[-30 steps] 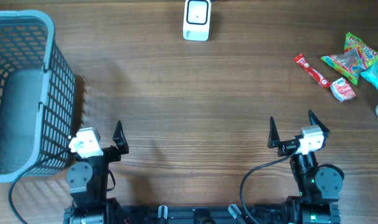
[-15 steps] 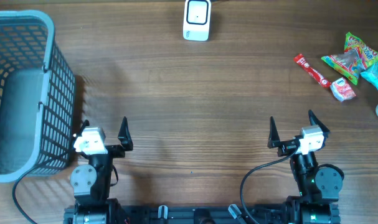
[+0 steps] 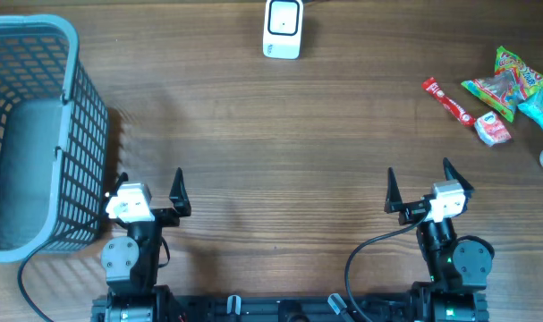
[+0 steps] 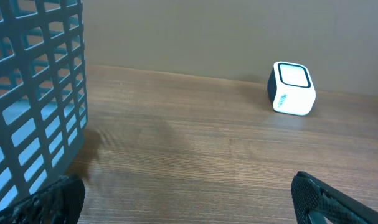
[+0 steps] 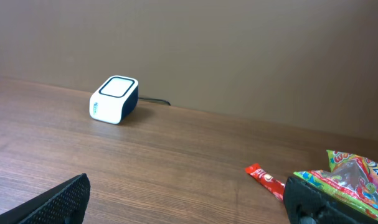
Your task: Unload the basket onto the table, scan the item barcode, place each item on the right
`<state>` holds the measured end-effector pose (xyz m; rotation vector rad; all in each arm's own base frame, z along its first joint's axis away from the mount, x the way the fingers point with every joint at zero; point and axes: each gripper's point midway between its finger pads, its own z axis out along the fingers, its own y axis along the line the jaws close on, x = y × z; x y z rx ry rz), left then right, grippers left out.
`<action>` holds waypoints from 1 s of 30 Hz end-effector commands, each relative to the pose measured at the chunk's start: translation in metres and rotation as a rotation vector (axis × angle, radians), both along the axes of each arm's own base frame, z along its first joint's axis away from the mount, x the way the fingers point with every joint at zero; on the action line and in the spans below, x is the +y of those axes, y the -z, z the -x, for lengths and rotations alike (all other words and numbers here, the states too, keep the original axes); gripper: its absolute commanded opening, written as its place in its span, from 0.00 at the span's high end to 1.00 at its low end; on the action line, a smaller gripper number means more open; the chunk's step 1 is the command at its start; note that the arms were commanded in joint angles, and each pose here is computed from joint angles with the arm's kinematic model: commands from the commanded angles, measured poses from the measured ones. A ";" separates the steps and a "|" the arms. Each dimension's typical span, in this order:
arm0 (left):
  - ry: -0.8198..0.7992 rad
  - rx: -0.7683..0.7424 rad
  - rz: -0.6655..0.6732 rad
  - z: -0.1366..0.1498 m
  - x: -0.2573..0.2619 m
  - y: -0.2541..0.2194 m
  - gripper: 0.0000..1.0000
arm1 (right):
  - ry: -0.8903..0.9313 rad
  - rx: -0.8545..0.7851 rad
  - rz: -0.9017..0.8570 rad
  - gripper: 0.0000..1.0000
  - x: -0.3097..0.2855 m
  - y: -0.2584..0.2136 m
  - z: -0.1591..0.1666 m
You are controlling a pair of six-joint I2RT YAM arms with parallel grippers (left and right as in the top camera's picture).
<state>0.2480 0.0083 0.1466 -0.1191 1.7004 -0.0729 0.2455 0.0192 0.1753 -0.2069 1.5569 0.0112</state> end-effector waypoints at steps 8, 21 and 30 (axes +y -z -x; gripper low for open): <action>0.000 0.038 -0.014 -0.001 0.000 0.012 0.00 | 0.009 -0.014 0.006 0.00 -0.001 -0.003 0.000; 0.000 0.037 -0.014 -0.001 0.000 0.012 0.00 | 0.009 -0.014 0.006 0.00 -0.001 -0.003 0.000; 0.000 0.037 -0.014 -0.001 0.000 0.012 0.00 | 0.009 -0.014 0.006 0.00 -0.001 -0.003 0.000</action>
